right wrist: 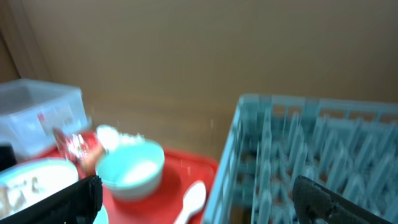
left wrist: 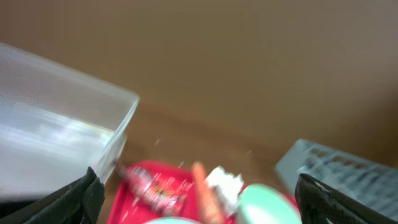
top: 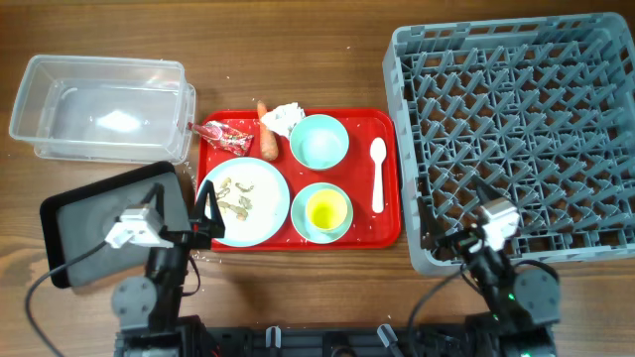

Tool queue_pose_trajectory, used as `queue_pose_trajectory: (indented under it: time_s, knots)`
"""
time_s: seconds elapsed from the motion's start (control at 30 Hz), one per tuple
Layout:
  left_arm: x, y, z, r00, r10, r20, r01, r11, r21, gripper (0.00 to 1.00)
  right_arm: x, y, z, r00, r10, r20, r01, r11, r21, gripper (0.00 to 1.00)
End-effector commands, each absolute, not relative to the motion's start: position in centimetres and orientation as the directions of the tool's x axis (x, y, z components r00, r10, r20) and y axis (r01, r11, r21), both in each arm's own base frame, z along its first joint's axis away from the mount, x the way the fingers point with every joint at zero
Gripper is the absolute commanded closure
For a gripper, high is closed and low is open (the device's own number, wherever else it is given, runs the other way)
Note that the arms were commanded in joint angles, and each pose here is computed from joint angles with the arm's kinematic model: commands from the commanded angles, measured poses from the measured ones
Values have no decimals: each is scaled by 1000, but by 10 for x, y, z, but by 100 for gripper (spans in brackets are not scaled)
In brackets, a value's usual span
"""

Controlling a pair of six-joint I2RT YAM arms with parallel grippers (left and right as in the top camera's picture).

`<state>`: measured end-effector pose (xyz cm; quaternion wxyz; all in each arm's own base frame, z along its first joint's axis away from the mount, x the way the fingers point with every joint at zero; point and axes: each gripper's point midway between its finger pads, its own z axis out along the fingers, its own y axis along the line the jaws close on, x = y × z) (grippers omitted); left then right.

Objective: Sort waste into correct bins and load items into the dishwasher rack
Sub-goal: 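Grasp the yellow cup from the blue bowl with the left gripper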

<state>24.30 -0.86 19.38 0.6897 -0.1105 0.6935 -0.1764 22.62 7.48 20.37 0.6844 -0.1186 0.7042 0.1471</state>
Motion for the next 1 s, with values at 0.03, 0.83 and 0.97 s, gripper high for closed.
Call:
queue_pose_trajectory:
  time_s: [0.03,0.83,0.97]
  knots:
    - [233,-20,314,18,-411,-912,177,899,-401,0,212,76,302,92,70,-993,-395,918,28,0]
    - [240,-189,139,-991,109,-72,116,988,-103,42,324,88,262,-816,236,-528,-28,896,443,0]
    - [247,-212,99,-986,164,-28,165,984,-62,48,315,87,254,-841,232,-489,-7,898,439,0]
